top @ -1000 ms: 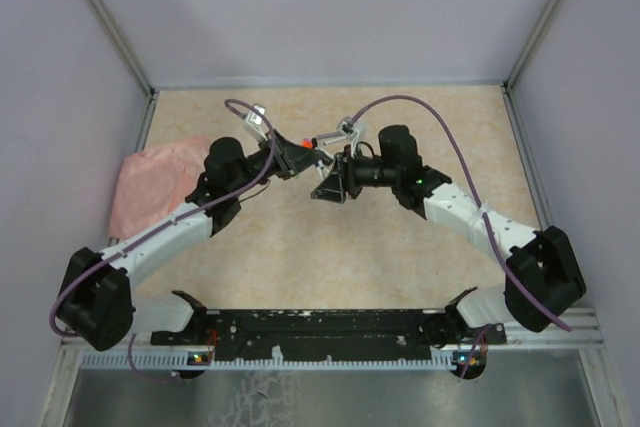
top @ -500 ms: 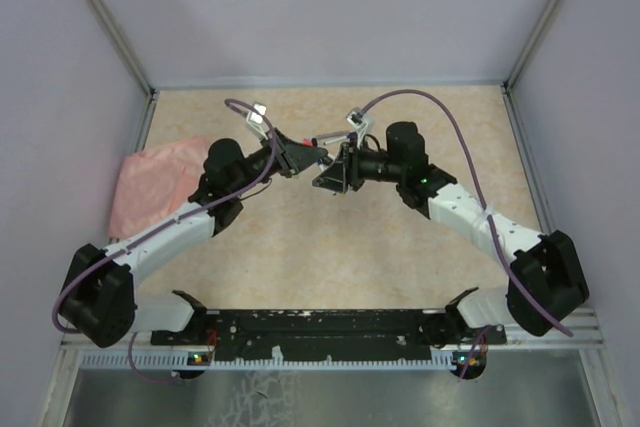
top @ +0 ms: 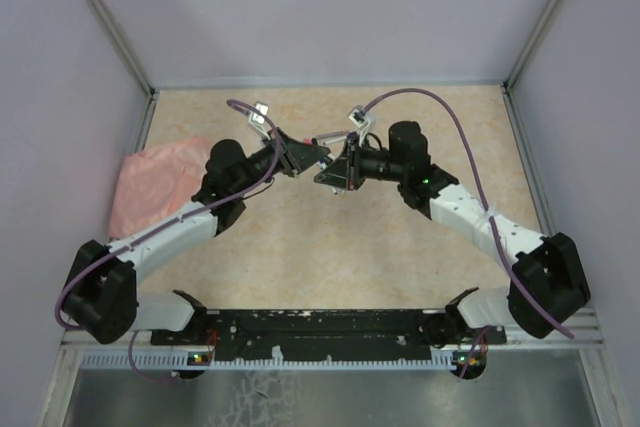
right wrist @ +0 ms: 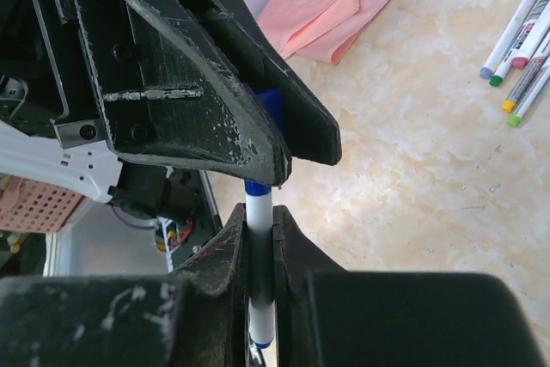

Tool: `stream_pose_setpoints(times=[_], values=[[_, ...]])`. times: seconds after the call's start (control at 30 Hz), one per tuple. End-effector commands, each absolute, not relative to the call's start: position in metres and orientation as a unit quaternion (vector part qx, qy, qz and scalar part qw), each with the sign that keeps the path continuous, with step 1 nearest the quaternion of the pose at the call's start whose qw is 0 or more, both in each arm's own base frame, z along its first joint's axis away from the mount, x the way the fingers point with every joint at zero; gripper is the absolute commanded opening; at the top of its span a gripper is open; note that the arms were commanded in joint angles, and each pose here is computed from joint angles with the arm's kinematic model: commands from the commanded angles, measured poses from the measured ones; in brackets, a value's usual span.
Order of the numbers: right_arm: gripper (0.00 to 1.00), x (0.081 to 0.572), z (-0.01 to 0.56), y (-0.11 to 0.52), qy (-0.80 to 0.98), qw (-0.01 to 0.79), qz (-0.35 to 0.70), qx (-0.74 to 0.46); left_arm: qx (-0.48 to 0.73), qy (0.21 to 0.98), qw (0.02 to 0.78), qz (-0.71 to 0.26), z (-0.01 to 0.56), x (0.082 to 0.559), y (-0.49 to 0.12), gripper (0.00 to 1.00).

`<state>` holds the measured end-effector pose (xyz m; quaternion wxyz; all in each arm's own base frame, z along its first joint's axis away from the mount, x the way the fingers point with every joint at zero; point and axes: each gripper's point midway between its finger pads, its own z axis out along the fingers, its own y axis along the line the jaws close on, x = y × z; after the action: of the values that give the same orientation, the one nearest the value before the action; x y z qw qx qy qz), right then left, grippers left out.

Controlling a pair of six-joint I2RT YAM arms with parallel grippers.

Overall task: Open the pen caps
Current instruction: Open the pen cap from the pen.

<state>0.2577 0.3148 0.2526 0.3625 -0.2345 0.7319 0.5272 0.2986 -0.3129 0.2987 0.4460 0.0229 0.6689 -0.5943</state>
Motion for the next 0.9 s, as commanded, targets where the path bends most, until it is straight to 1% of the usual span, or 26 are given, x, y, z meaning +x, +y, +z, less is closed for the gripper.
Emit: stream_pose_setpoints(times=[0.0,0.23,0.37,0.6,0.7,0.87], values=[[0.0,0.246,0.273,0.31,0.707,0.376,0.551,-0.236,0.022,0.609,0.564,-0.558,0.348,0.325,-0.291,0.01],[0.0,0.227,0.257,0.302,0.712,0.362,0.561,-0.219,-0.042,0.557,0.64,-0.528,0.398,0.378,-0.249,0.01],[0.0,0.223,0.254,0.3,0.711,0.362,0.561,-0.22,-0.046,0.54,0.66,-0.52,0.415,0.384,-0.242,0.01],[0.0,0.217,0.242,0.306,0.712,0.346,0.566,-0.229,-0.085,0.556,0.674,-0.479,0.412,0.394,-0.218,0.01],[0.0,0.213,0.238,0.312,0.714,0.336,0.567,-0.235,-0.103,0.549,0.69,-0.46,0.417,0.397,-0.2,0.01],[0.0,0.208,0.233,0.318,0.718,0.322,0.565,-0.247,-0.081,0.54,0.718,-0.432,0.431,0.399,-0.188,0.01]])
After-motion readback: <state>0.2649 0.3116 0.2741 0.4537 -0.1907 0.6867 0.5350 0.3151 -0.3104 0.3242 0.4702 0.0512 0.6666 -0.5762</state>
